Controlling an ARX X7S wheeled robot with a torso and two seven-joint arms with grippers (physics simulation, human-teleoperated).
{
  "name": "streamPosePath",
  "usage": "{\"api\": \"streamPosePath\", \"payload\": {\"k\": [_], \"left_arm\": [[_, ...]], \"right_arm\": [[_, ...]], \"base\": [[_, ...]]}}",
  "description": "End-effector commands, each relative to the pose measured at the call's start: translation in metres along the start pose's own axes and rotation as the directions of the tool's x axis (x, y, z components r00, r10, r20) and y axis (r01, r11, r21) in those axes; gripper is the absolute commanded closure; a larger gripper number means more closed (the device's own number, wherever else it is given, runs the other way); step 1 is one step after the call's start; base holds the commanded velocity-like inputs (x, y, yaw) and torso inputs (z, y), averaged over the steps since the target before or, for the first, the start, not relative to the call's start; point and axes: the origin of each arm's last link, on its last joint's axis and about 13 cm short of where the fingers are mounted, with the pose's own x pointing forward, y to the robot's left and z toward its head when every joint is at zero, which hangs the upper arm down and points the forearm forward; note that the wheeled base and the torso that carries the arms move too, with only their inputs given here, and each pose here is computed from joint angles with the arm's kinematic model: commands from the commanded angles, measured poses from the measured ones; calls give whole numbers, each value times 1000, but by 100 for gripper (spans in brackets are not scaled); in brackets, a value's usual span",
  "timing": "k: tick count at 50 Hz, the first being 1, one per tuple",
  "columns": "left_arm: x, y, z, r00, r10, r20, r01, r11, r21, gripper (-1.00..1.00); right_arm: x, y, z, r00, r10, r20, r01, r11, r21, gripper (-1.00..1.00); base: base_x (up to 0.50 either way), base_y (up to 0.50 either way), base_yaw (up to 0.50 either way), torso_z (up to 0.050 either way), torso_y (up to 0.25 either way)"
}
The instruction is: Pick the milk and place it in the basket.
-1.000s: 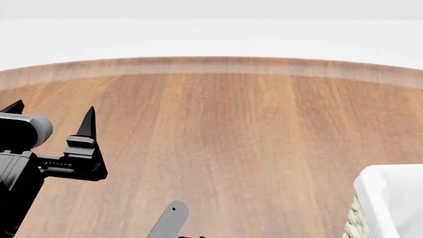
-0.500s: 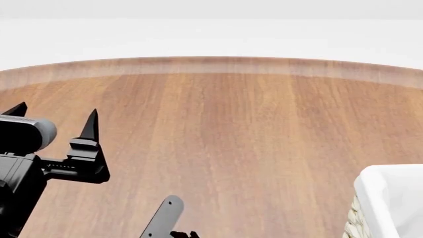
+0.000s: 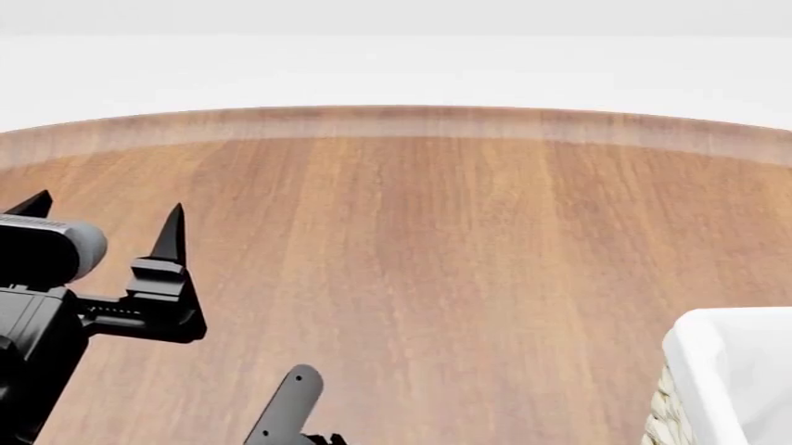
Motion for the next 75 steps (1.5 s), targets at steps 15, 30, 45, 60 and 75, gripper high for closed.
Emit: {"api": "streamPosePath", "payload": {"k": [15,30,45,60,75], "left_arm": [[0,0,-1,1000,-2,8,2,1000,-16,-100],[0,0,-1,1000,-5,9,5,1000,-17,-100],[0,0,1,1000,-6,12,6,1000,-18,-100],[0,0,0,1000,-10,12,11,1000,-23,-100],[-1,-2,-3,1000,-19,9,19,1000,-22,-100]], "right_arm": [[22,-8,-4,991,124,56,-124,992,2,-100],[33,-14,-12,986,158,59,-159,987,20,-100],[44,-18,-16,976,210,55,-212,977,31,-100],[57,-27,-28,969,243,31,-245,968,63,-100],[68,-31,-36,950,313,17,-313,947,74,-100]], "base": [[0,0,0,0,0],[0,0,0,0,0],[0,0,0,0,0],[0,0,0,0,0],[0,0,0,0,0]]}}
